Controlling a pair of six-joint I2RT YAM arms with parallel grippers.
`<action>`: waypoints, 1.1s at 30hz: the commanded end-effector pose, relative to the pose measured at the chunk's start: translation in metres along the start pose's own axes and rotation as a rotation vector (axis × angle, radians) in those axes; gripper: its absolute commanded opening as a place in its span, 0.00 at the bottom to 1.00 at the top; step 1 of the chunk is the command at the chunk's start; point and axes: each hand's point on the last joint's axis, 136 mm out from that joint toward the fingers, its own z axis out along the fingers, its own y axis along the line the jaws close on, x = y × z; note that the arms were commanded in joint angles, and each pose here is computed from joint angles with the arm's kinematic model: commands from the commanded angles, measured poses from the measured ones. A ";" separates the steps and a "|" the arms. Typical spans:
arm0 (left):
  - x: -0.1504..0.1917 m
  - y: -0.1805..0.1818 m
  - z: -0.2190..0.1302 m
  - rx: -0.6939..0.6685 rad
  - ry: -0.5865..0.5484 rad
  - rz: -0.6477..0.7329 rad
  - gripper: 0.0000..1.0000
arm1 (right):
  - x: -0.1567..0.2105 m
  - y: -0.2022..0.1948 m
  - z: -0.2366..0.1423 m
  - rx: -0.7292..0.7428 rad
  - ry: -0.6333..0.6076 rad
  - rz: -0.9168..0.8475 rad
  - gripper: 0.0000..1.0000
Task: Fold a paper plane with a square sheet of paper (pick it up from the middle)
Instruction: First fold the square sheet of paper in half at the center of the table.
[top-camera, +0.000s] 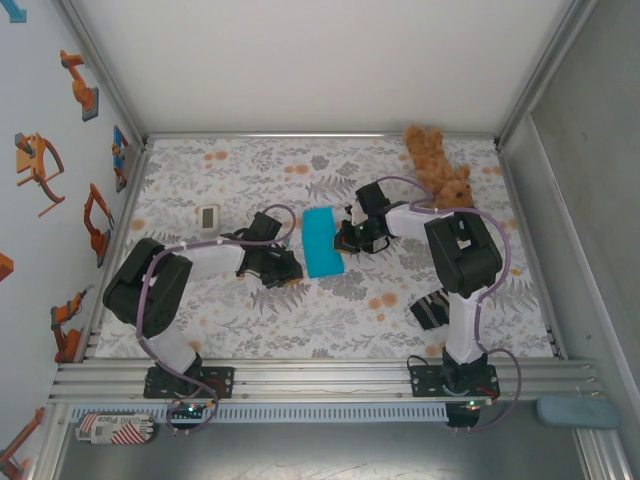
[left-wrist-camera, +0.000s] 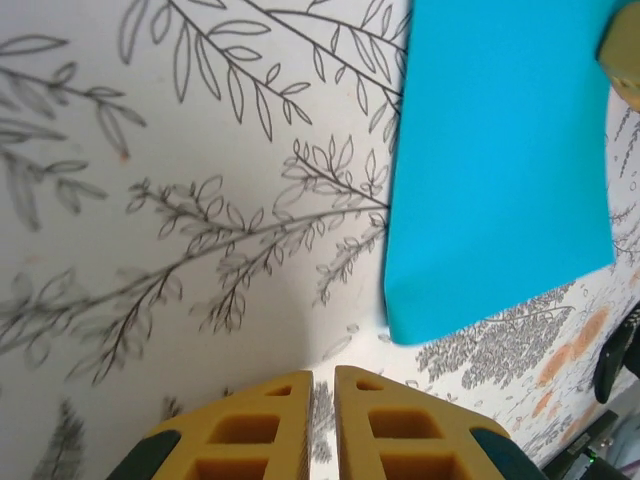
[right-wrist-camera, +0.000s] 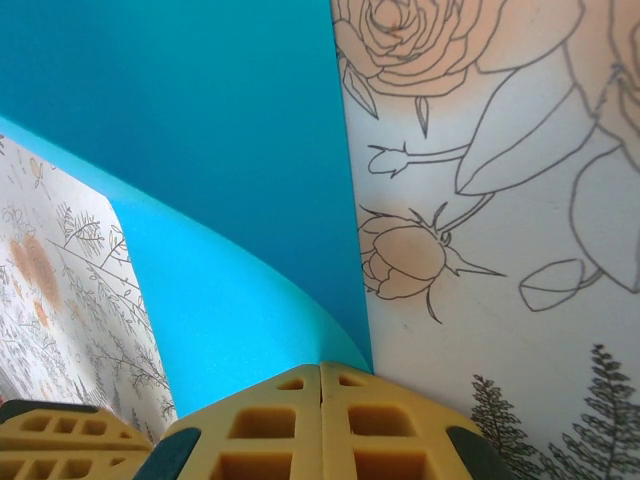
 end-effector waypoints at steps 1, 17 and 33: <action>-0.019 -0.024 -0.020 0.020 -0.085 0.056 0.14 | 0.058 -0.118 0.025 0.405 0.134 0.167 0.00; -0.010 -0.025 0.048 0.043 -0.005 -0.004 0.12 | 0.056 -0.115 0.024 0.399 0.132 0.166 0.00; -0.034 -0.056 -0.005 0.113 -0.124 0.111 0.15 | 0.059 -0.122 0.025 0.419 0.141 0.164 0.00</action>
